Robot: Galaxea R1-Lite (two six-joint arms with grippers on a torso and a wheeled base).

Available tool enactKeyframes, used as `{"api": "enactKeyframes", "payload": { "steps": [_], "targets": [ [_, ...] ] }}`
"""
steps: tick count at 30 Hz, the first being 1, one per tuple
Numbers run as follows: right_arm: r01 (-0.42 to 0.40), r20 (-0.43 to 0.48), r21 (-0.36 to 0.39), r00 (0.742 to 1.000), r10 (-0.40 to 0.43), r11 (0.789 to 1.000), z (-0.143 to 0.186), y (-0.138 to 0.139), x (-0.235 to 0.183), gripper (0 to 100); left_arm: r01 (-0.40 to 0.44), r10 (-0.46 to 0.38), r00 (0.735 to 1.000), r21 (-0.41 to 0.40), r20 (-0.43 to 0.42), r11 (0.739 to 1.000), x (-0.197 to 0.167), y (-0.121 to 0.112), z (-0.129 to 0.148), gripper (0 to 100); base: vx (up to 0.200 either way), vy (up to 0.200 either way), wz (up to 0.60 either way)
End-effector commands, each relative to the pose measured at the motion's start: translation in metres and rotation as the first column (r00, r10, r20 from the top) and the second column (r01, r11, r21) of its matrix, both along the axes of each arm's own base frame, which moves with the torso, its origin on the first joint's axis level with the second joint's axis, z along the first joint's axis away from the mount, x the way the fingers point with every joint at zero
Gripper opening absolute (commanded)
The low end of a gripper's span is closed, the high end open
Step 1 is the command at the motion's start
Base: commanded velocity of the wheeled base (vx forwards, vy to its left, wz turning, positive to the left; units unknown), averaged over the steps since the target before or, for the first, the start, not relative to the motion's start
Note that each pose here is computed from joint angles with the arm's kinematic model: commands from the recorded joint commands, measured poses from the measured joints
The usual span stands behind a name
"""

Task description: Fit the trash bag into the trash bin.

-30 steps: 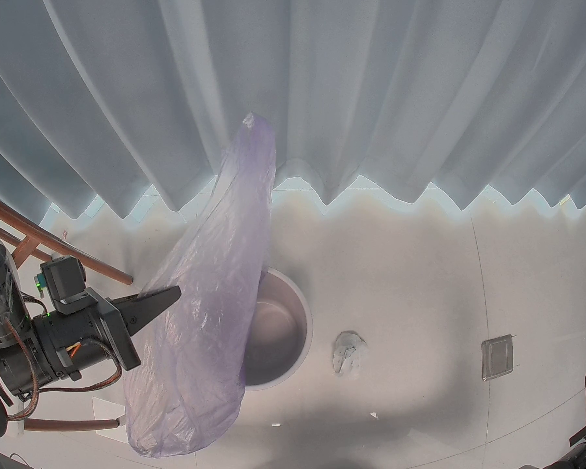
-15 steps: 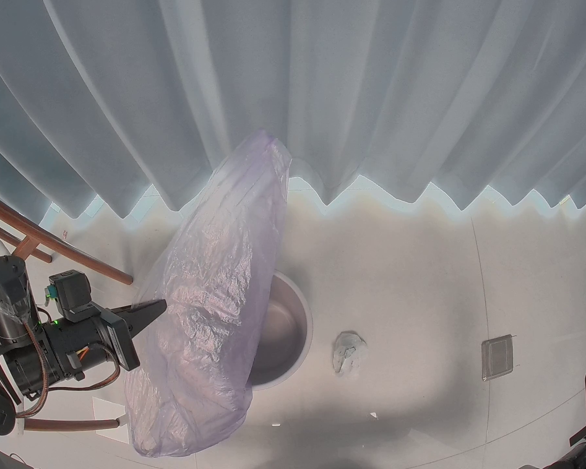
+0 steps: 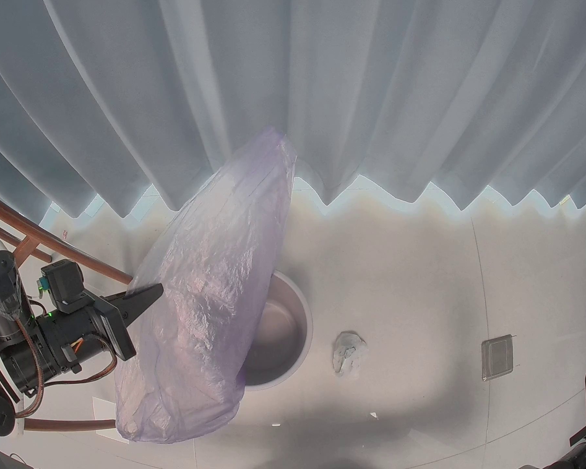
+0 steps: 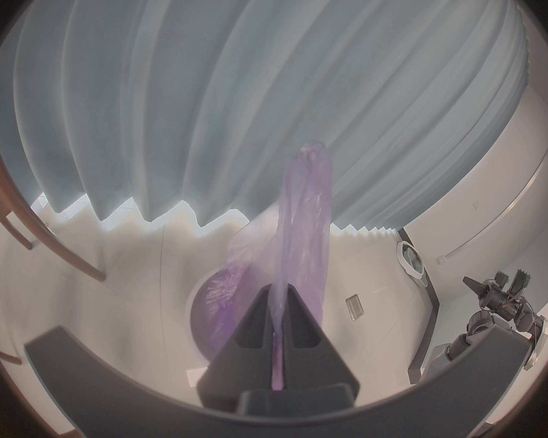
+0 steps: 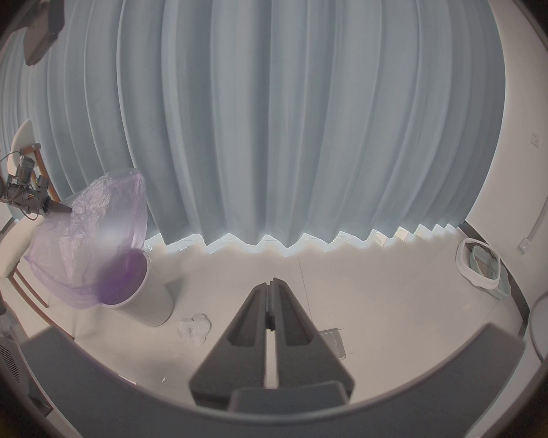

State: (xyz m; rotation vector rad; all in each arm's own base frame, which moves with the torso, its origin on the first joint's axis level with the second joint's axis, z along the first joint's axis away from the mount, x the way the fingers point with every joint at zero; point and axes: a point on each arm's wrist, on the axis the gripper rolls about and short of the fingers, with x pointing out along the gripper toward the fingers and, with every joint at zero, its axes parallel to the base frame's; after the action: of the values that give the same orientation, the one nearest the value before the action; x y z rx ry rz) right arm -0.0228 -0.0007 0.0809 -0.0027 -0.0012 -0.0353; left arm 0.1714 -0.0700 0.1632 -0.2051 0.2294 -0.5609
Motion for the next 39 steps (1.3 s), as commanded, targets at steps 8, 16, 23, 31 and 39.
{"api": "enactKeyframes", "payload": {
  "steps": [8,16,23,31,39],
  "targets": [
    [0.000,-0.001,0.000,1.000,0.000,1.000,-0.005,0.000,0.000,0,-0.013,0.013,1.000,-0.009,0.018,1.000,-0.002,0.002,0.002,0,0.000,0.000,0.00],
    [0.003,-0.003,-0.002,1.000,-0.003,1.000,-0.005,0.000,0.000,0,-0.026,0.027,0.999,-0.030,0.043,0.999,0.003,0.002,0.010,0,0.000,0.000,0.00],
    [0.008,0.000,-0.006,1.000,-0.008,1.000,-0.005,0.000,0.000,0,-0.027,0.028,0.999,-0.029,0.028,0.999,0.002,0.003,0.007,0,0.000,0.000,0.00],
    [0.031,0.002,0.004,1.000,-0.031,1.000,-0.005,-0.001,0.000,0,-0.013,0.019,0.999,-0.186,0.033,0.982,0.003,-0.001,0.024,0,0.000,0.000,0.00],
    [0.040,0.004,0.008,0.999,-0.040,0.999,-0.005,-0.001,0.000,0,-0.017,0.023,0.999,-0.151,0.036,0.988,0.002,0.000,0.020,0,0.000,0.000,0.00]
  ]
}}
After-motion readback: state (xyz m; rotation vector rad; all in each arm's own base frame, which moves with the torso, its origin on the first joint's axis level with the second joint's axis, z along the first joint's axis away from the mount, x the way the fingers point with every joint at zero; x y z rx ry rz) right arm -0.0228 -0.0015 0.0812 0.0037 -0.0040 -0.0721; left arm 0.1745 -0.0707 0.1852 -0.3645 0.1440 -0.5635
